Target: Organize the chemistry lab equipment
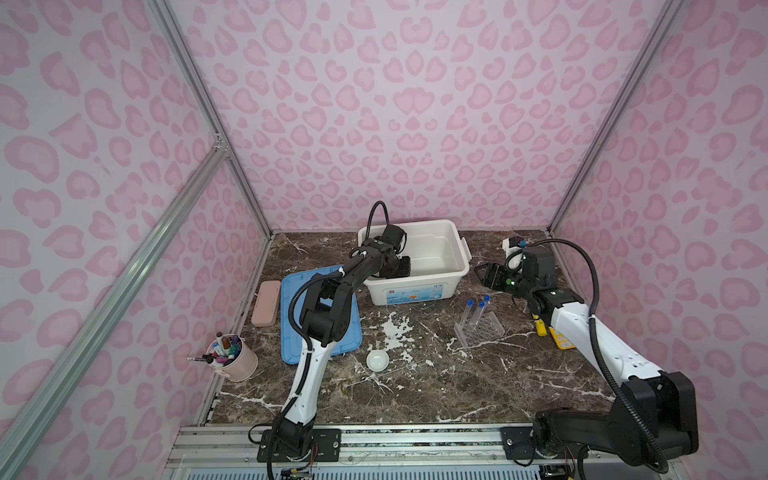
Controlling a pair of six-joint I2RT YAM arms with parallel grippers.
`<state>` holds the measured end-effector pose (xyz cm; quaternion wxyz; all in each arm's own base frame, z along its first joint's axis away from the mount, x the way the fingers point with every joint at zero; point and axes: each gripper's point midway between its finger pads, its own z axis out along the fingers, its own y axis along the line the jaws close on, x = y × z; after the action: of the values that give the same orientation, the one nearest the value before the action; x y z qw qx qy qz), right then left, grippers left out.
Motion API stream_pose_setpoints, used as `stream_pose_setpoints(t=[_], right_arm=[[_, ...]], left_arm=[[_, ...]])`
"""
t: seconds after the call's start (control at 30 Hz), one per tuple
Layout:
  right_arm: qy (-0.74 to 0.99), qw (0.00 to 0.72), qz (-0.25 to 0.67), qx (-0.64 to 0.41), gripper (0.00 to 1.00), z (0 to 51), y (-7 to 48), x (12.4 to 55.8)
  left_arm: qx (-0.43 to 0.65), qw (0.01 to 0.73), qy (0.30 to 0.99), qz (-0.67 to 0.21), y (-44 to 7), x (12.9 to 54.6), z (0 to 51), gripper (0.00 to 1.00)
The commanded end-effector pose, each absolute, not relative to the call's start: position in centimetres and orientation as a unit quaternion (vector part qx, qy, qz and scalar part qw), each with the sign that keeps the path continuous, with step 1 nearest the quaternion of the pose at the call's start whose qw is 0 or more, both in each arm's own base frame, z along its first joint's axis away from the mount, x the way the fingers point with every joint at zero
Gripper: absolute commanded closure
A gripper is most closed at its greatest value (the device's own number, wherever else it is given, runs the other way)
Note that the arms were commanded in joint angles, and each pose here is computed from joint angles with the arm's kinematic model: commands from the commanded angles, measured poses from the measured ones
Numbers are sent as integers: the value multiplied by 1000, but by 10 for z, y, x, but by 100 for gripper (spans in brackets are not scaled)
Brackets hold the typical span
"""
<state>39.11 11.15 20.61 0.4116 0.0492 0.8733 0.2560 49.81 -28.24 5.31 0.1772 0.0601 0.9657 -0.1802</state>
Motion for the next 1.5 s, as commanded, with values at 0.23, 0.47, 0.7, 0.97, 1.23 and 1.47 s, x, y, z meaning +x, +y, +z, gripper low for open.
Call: stream_pose_setpoints(t=[0.23, 0.47, 0.7, 0.97, 1.23, 1.47], right_arm=[[874, 413, 254, 46, 33, 206, 112, 390], [873, 413, 255, 46, 33, 207, 111, 389], [872, 415, 255, 46, 33, 208, 111, 389], [870, 418, 256, 45, 33, 210, 111, 390], [869, 437, 232, 14, 28, 227, 114, 384], [868, 451, 204, -31, 17, 243, 128, 374]], left_arm=[[52, 192, 964, -174, -277, 498, 78, 56], [52, 206, 961, -176, -277, 499, 94, 48], [53, 231, 954, -183, -276, 500, 121, 43], [57, 279, 939, -193, -273, 498, 170, 36], [64, 332, 922, -190, -265, 487, 220, 24], [57, 418, 892, -160, -236, 465, 271, 1]])
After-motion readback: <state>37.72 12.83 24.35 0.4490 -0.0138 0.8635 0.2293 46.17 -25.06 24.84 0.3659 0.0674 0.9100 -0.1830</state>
